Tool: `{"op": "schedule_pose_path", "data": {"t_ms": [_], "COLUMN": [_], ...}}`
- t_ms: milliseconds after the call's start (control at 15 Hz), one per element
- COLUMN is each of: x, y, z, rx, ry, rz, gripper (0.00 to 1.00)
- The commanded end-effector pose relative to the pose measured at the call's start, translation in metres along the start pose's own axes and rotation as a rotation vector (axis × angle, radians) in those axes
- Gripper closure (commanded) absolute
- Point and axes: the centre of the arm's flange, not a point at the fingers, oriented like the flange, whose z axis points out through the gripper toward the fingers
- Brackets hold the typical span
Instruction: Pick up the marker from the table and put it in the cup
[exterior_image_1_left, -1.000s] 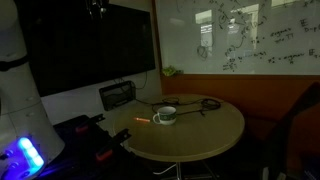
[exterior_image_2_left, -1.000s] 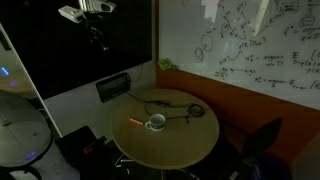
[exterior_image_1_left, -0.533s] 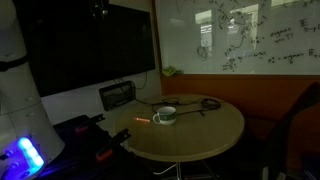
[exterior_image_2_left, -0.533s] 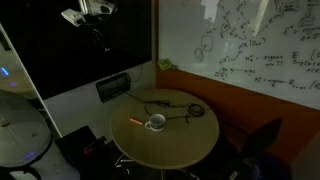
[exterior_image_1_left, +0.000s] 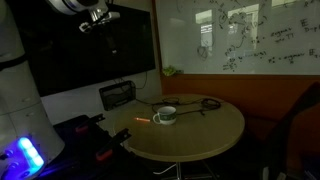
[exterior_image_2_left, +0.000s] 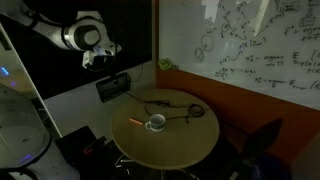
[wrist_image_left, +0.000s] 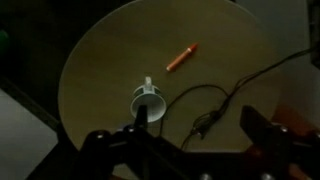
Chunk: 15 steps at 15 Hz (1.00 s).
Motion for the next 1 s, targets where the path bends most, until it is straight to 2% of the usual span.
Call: {"op": "schedule_pose_path", "data": {"t_ms": [0, 267, 467, 533, 933], "x": [0.015, 0.029, 0.039, 0.03, 0.031], "y": [-0.011, -0.011, -0.016, 0.008, 0.006], "z": [0.062, 0.116, 0.135, 0.11, 0.114], "rx": [-0.067, -0.179, -0.251, -0.199, -0.204], "ry": [0.052, 0.069, 0.093, 0.09, 0.085], "rz": [0.183, 0.382, 0.531, 0.451, 0.455], "gripper": [0.0, 0.0, 0.0, 0.0, 0.0]}}
